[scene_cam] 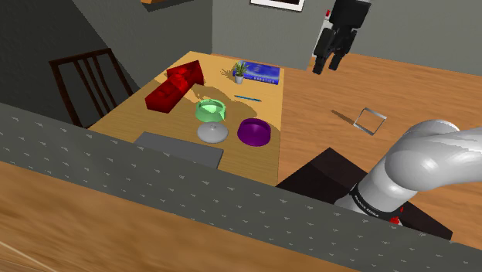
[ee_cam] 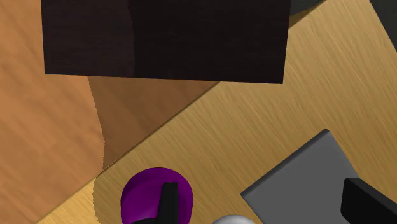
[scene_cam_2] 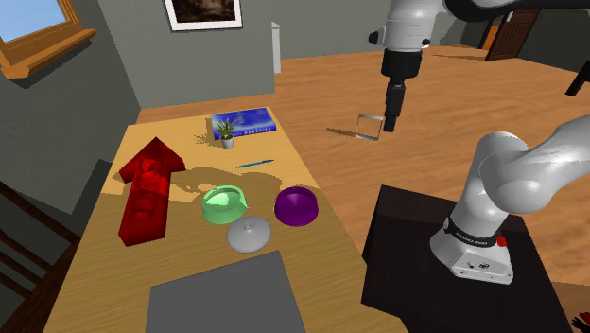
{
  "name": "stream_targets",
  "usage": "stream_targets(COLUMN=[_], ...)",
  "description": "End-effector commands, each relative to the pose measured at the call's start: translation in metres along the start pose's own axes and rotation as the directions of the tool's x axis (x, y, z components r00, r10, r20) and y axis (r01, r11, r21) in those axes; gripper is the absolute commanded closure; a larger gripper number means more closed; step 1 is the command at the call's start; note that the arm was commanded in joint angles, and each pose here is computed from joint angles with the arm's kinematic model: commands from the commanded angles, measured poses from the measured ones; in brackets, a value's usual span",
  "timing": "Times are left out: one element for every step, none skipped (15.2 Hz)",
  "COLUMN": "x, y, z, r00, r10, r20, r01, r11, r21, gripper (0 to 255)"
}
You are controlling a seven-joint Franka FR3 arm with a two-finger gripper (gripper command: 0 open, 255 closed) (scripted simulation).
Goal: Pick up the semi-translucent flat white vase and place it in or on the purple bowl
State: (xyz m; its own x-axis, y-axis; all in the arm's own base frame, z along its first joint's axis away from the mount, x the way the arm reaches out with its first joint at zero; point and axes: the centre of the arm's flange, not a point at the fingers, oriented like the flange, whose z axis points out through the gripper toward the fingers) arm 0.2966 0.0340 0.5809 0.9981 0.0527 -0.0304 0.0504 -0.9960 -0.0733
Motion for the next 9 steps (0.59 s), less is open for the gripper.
stream_targets(x=[0.000,0.009,0.018,0.027,0.036,0.045,0.054,0.063,0.072], y=[0.000,-0.002,-0.005,-0.007,-0.009,-0.011,-0.014,-0.016,-0.018], z=[0.000,0.009,0.018,0.027,0.037,0.046,0.055,0.064,0.073], r00=[1.000,1.000,1.000,1.000,1.000,1.000,1.000,1.000,1.000], r10=[0.000,-0.002,-0.004,-0.006,-0.008,-0.010,-0.012,-0.014,-0.016], r20=[0.000,-0.002,-0.003,-0.005,-0.007,-0.009,-0.010,-0.012,-0.014], r01=[0.000,0.002,0.004,0.006,0.008,0.010,0.012,0.013,0.015], r11=[1.000,1.000,1.000,1.000,1.000,1.000,1.000,1.000,1.000], r21=[0.000,-0.002,-0.004,-0.006,-0.008,-0.010,-0.012,-0.014,-0.016], gripper=[0,0,0,0,0,0,0,0,0])
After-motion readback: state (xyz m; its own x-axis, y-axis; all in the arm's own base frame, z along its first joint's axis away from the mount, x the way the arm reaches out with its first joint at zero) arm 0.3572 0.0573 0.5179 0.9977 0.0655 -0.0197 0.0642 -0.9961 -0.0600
